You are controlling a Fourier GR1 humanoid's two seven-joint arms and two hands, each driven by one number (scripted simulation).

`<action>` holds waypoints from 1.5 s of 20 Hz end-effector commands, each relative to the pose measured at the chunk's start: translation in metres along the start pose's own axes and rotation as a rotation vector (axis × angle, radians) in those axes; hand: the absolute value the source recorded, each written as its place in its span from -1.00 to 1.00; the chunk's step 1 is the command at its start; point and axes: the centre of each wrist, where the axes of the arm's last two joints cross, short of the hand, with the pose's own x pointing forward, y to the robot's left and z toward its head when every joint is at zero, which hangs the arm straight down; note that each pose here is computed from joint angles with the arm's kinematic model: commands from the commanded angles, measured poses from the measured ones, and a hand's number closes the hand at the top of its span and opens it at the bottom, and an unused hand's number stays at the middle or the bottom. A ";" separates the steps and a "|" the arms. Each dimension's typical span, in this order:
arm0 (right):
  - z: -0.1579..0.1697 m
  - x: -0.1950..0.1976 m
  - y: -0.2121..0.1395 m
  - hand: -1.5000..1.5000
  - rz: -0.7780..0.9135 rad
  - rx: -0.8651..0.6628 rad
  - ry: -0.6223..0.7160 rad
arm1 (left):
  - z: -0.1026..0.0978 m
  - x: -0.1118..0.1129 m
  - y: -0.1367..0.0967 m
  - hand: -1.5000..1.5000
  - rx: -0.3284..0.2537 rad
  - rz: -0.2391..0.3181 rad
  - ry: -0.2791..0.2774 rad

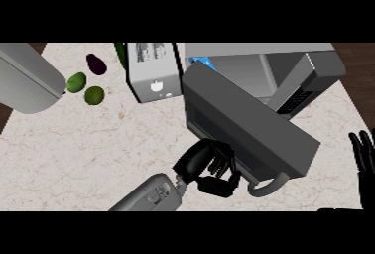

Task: Pick up the milk, place it into the microwave and close the microwave

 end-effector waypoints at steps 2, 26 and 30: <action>-0.020 0.015 0.003 -1.00 -0.045 0.079 -0.012 | -0.006 -0.003 -0.027 1.00 -0.075 -0.013 0.067; -0.086 0.064 0.028 -1.00 -0.167 0.400 -0.150 | -0.084 0.064 0.045 1.00 0.210 0.124 -0.152; -0.094 0.071 0.024 -1.00 -0.160 0.425 -0.140 | -0.095 0.077 0.054 1.00 0.231 0.124 -0.169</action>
